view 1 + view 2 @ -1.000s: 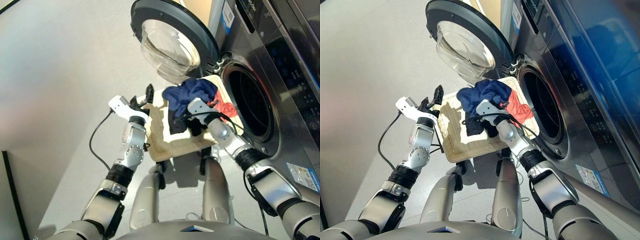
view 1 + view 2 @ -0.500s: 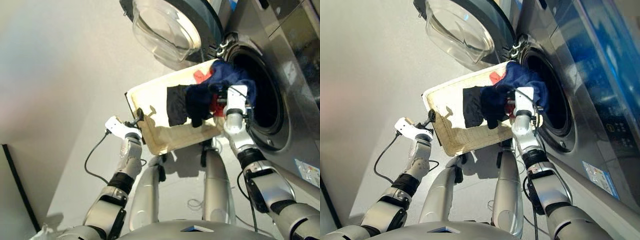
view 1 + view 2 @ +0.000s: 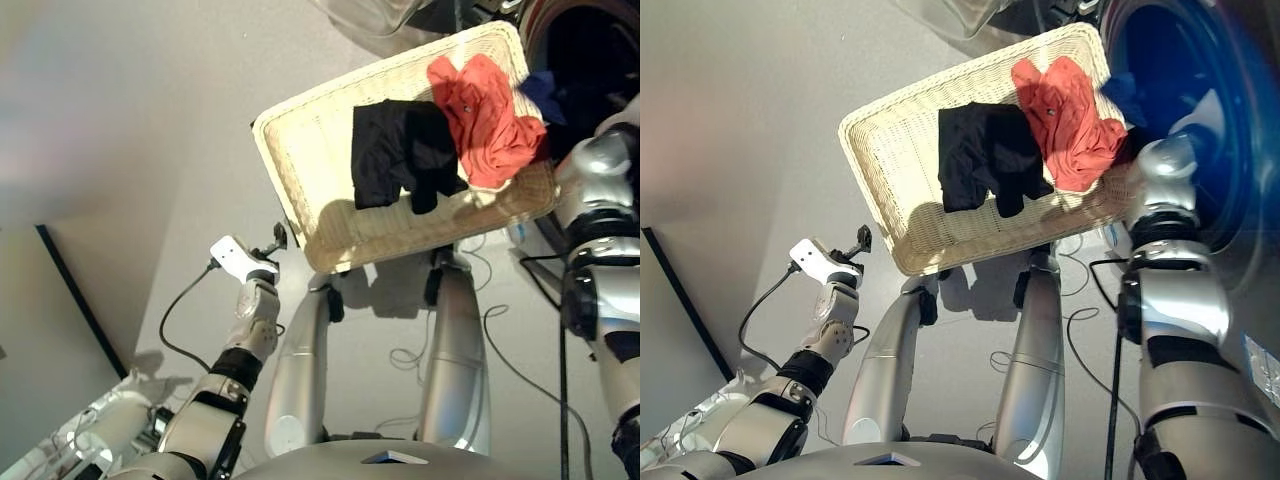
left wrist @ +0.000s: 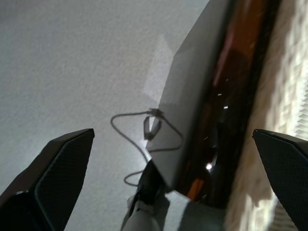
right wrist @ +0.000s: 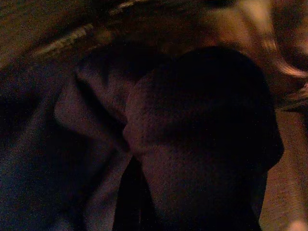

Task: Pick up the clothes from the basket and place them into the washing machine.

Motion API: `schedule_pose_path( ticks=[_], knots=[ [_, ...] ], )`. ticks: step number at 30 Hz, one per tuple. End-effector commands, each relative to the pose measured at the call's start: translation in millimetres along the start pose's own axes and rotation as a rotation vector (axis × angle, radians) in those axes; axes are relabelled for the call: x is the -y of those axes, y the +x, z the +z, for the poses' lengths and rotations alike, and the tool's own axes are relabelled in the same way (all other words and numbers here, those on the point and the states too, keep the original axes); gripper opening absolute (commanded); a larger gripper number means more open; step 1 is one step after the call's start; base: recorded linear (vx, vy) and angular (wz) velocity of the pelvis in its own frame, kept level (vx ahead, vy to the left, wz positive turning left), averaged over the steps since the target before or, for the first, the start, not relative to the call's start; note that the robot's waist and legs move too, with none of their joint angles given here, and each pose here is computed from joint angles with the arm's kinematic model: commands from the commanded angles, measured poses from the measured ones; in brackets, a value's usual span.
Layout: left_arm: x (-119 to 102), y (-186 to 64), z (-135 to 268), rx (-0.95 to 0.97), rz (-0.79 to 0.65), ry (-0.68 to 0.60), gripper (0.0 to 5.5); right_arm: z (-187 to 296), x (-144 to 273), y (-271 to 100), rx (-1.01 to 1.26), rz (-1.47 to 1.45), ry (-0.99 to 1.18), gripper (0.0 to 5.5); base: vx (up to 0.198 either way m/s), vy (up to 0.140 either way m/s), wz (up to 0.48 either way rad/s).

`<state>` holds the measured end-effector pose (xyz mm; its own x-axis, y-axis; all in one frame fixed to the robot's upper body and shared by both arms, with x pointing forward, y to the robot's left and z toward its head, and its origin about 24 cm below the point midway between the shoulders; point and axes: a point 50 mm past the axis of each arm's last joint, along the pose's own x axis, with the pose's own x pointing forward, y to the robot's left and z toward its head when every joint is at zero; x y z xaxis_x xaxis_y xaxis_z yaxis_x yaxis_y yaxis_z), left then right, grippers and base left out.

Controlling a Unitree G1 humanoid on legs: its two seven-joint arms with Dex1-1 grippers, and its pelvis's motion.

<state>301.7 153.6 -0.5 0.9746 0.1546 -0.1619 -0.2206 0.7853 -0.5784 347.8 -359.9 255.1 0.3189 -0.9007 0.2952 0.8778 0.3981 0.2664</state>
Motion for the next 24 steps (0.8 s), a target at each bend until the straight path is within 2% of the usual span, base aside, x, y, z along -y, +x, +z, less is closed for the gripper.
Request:
schedule_pose_path(
  ticks=[1, 4, 5, 6, 9, 11, 12, 14, 15, 16, 18, 19, 20, 24],
  knots=[
    [-16, -6, 8, 0.033, 0.014, 0.049, 5.5, 51, 21, 23, 0.204, -0.144, 0.064, 0.0, 0.055, -0.006, 0.031],
    [-7, -3, 12, 0.05, -0.023, 0.033, 5.5, 49, 22, 24, 0.199, -0.138, 0.046, 0.0, 0.019, -0.004, 0.011],
    [-4, -2, 13, 0.056, -0.031, 0.028, 5.5, 45, 19, 21, 0.185, -0.116, 0.047, 0.82, 0.0, 0.0, 0.0],
    [0, 0, 15, 0.063, -0.05, 0.027, 5.5, 39, 13, 18, 0.161, -0.068, 0.045, 5.5, 0.0, 0.0, 0.0],
    [15, 5, 21, 0.08, -0.116, 0.038, 5.5, 22, -13, -1, 0.101, 0.158, 0.072, 5.5, 0.0, 0.0, 0.0],
    [29, 11, 31, 0.101, -0.198, 0.086, 5.5, -10, -35, -33, 0.023, 0.447, 0.098, 5.5, -0.005, -0.028, -0.008],
    [29, 11, 31, 0.1, -0.198, 0.087, 5.5, -10, -34, -33, 0.021, 0.448, 0.099, 5.5, 0.0, 0.0, 0.0],
    [43, 19, 40, 0.13, -0.251, 0.146, 5.5, -38, -47, -63, -0.058, 0.604, 0.112, 5.5, 0.0, 0.0, 0.0],
    [42, 19, 40, 0.13, -0.251, 0.146, 5.5, -38, -47, -63, -0.058, 0.605, 0.113, 5.5, -0.023, -0.056, -0.069],
    [44, 21, 42, 0.131, -0.257, 0.16, 5.5, -48, -53, -78, -0.086, 0.682, 0.104, 5.5, -0.031, -0.055, -0.062],
    [51, 27, 46, 0.14, -0.276, 0.199, 5.5, -60, -65, -109, -0.085, 0.844, 0.058, 5.5, -0.019, -0.033, -0.033],
    [51, 27, 46, 0.14, -0.275, 0.199, 5.5, -60, -65, -109, -0.085, 0.844, 0.057, 5.5, 0.0, 0.0, 0.0],
    [60, 30, 49, 0.153, -0.305, 0.231, 5.5, -65, -73, -130, -0.053, 0.96, -0.011, 5.5, 0.0, 0.0, 0.0],
    [73, 34, 52, 0.162, -0.338, 0.271, 5.5, -69, -80, -158, -0.004, 1.113, -0.081, 5.5, 0.0, 0.0, 0.0]
  ],
)
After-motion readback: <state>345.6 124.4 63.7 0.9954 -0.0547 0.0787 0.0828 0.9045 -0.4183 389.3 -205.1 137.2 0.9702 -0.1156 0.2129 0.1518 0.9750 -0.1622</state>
